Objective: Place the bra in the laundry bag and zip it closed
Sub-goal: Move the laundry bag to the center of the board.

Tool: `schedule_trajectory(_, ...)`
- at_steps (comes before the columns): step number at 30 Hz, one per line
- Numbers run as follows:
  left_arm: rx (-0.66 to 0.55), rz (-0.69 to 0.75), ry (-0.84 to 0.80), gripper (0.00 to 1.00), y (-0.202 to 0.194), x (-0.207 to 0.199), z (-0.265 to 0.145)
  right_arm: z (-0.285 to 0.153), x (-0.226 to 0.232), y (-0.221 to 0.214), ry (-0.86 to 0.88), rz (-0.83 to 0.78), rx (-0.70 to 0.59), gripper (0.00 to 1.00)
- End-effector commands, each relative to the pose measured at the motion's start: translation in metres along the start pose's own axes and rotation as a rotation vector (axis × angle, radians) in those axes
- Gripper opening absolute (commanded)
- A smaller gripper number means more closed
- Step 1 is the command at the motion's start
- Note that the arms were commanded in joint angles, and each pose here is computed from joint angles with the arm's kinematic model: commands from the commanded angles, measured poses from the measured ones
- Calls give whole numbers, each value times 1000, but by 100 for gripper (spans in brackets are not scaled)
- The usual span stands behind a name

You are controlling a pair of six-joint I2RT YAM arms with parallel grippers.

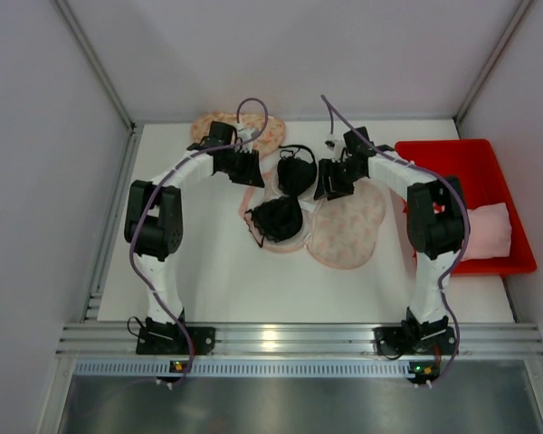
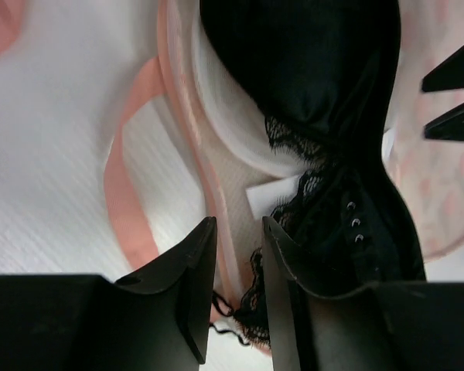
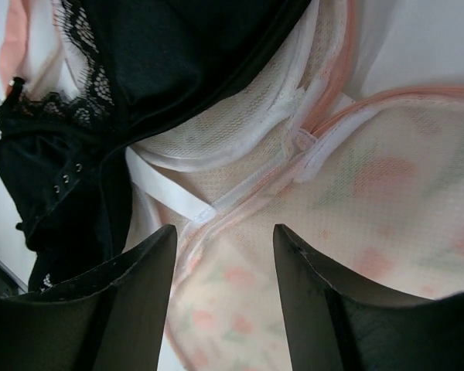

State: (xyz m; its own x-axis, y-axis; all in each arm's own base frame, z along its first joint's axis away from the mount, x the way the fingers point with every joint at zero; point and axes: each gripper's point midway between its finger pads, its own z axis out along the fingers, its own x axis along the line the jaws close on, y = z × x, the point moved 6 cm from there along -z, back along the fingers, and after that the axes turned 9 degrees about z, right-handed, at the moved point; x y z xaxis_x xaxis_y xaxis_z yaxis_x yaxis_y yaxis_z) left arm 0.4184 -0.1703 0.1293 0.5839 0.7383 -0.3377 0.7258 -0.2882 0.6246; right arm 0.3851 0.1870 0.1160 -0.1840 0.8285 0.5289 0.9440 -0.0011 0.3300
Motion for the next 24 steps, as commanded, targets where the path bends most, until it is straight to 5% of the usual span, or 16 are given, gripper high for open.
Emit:
schedule_trajectory(1,-86,-54,-79,36,29,-2,11,8,7,6,28,-11,-10,54)
schedule_trajectory(14,-48,-148,-54,36,20,21,54,25,-6,-3,24,-46,42,53)
schedule_trajectory(21,1,-163,-68,5,-7,15,46,29,-8,-12,40,-46,69,52)
schedule_trajectory(24,23,-169,-71,0,-23,11,35,30,-4,-27,57,-49,93,52)
